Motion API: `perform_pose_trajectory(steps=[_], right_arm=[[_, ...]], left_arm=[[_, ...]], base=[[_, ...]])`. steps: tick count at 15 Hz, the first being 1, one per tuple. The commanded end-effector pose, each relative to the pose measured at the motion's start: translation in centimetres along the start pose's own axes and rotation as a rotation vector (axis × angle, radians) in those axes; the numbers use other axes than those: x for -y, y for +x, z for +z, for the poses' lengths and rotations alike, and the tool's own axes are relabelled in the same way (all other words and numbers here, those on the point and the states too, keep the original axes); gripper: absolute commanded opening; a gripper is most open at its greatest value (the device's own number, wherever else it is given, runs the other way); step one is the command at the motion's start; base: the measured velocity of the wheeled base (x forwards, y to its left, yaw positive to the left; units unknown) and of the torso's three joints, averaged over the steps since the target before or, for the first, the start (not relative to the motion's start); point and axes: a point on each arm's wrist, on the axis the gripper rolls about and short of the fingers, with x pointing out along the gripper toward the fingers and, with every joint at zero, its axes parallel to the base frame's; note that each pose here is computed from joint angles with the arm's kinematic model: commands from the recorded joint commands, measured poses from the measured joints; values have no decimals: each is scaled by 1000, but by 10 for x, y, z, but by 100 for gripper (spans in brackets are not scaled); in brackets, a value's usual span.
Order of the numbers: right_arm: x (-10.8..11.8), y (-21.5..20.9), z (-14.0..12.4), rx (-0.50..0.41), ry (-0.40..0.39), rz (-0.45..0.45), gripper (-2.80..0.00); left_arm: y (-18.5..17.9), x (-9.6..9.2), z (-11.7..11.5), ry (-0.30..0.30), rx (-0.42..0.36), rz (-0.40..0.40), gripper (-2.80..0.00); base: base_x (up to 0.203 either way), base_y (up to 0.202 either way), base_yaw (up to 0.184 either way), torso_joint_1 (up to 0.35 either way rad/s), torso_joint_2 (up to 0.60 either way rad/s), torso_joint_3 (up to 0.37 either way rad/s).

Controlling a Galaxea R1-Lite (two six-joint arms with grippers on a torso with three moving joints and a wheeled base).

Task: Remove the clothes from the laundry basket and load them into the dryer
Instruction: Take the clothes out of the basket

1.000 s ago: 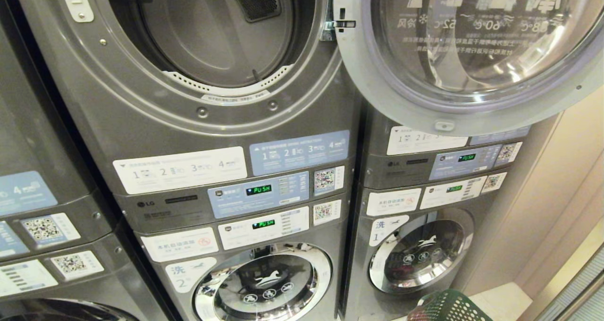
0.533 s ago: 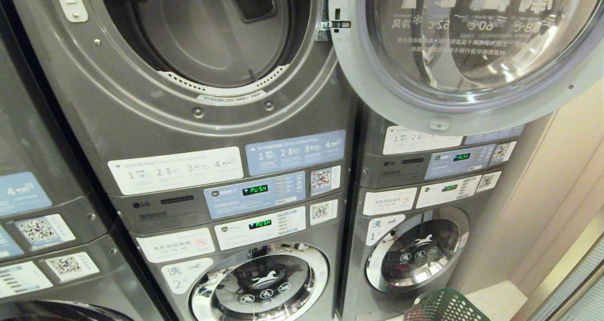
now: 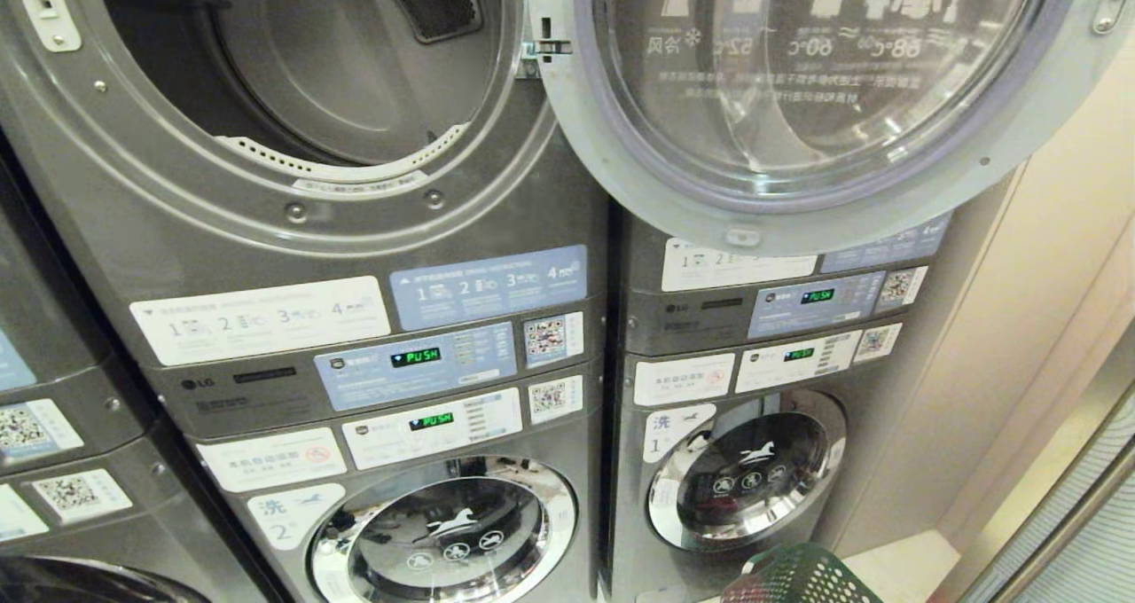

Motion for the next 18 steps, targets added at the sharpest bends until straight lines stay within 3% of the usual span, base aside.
perform_pose_trajectory(steps=[1, 12, 18], right_arm=[[0, 0, 0, 1, -1, 0, -280], [0, 0, 0, 2, 39, -3, -280], [0, 0, 0, 5, 71, -3, -280]], left_arm=[[0, 0, 0, -2, 2, 1, -280], [0, 0, 0, -39, 3, 18, -280], [0, 0, 0, -43, 4, 19, -280]], base=[[0, -191, 1, -2, 5, 10], [0, -193, 2, 3, 2, 3], [0, -34, 1, -41, 98, 47]])
